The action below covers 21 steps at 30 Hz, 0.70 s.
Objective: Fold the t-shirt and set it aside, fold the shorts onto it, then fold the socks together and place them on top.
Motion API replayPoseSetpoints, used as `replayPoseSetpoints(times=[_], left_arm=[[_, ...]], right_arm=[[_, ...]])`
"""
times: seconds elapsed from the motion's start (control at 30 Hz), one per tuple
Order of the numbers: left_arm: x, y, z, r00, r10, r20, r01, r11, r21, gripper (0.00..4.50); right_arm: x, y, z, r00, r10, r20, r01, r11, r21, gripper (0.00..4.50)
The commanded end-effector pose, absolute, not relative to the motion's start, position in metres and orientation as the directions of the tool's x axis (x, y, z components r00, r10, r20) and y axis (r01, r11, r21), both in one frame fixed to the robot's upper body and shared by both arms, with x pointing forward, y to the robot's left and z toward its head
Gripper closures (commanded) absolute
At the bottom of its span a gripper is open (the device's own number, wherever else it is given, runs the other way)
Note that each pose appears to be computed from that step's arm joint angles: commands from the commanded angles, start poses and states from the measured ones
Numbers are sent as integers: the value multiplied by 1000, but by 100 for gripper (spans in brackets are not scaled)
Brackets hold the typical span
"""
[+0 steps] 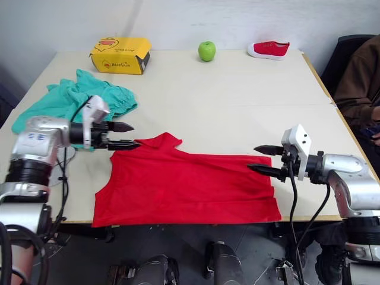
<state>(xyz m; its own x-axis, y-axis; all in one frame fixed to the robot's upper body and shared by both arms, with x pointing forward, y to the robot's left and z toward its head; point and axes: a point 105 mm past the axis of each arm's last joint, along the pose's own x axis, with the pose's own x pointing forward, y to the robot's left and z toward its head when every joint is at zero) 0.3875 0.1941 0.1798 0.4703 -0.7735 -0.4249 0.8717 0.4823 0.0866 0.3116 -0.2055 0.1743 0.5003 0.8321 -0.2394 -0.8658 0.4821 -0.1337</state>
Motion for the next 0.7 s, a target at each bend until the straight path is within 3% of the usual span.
replayPoseSetpoints(times=[0.03, 0.23, 0.3, 0.37, 0.7], left_arm=[[404, 183, 182, 513, -740, -434, 855, 487, 180, 5], [417, 158, 162, 493, -716, -494, 868, 439, 232, 5], [416, 156, 157, 477, -721, -503, 878, 423, 226, 44], [415, 154, 155, 456, -729, -510, 888, 407, 212, 93], [418, 164, 157, 488, -710, -508, 871, 436, 227, 422]], right_arm=[[313, -197, 193, 509, 839, -191, -860, 484, -161, 115], [311, -178, 198, 495, 851, -176, -867, 471, -163, 115], [310, -176, 198, 499, 848, -177, -865, 475, -164, 115], [311, -178, 196, 517, 836, -184, -855, 492, -165, 115], [313, -197, 176, 576, 782, -237, -817, 551, -168, 115]])
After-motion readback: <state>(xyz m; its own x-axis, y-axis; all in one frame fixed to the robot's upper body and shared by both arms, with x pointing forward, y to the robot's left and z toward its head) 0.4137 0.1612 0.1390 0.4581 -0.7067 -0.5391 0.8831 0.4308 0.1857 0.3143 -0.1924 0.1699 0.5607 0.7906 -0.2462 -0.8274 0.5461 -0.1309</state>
